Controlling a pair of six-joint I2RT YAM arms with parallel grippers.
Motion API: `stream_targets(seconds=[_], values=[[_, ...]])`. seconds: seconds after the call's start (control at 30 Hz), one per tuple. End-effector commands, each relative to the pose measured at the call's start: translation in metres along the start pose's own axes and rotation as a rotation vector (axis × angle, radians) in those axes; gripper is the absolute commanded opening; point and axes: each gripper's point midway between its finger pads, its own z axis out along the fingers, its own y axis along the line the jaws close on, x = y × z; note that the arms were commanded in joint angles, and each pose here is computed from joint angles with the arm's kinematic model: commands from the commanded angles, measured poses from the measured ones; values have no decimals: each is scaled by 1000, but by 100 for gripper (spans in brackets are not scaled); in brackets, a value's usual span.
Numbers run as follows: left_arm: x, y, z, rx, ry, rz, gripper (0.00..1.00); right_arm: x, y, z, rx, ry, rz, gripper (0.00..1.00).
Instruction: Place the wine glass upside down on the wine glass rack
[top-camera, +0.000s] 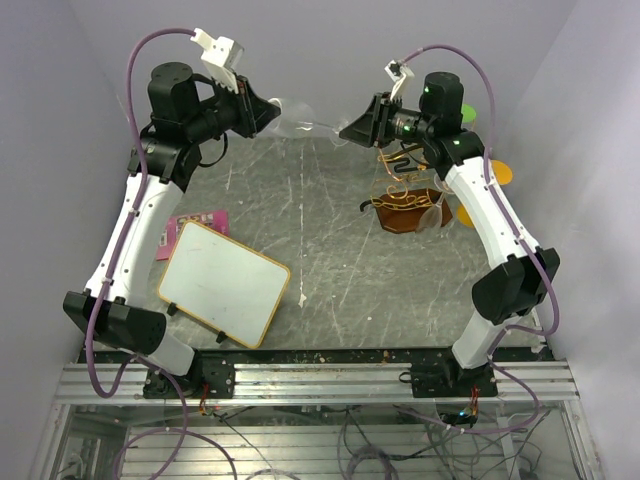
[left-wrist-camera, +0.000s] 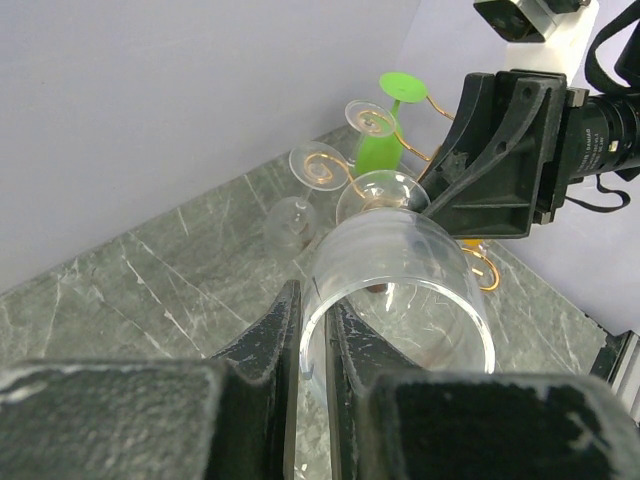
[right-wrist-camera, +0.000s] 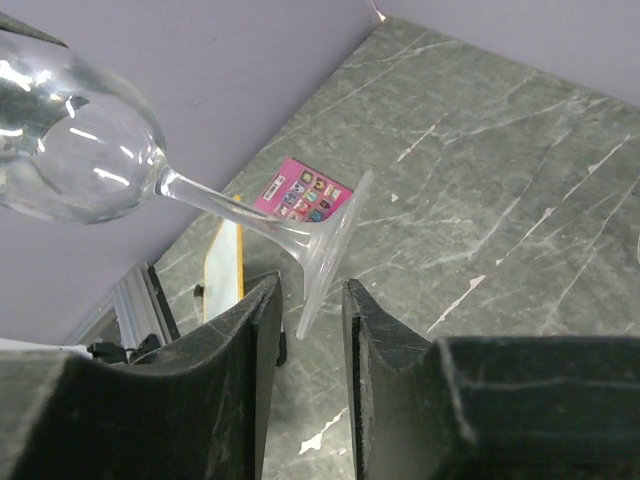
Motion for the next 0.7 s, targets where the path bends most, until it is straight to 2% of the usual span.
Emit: stream_targets(seconds=[0.0,0.1,0.23,0.43,0.67], values=[[-17,-15,2,56,-63,53,7,-13,5,4,-5,-36,6,28],[-12,-17,4,65,-53,66,7,-12,4,4,-1,-37,11,18],[-5,-20,7,82,-40,75,11,-16,-2,3,45,-43,-11,0],[4,-27,7,126,-25,78,18,-25,-10,-3,109,-61,-63,0],[17,-36,7,197,-5,55,34,-32,-13,-8,146,-67,-128,0]])
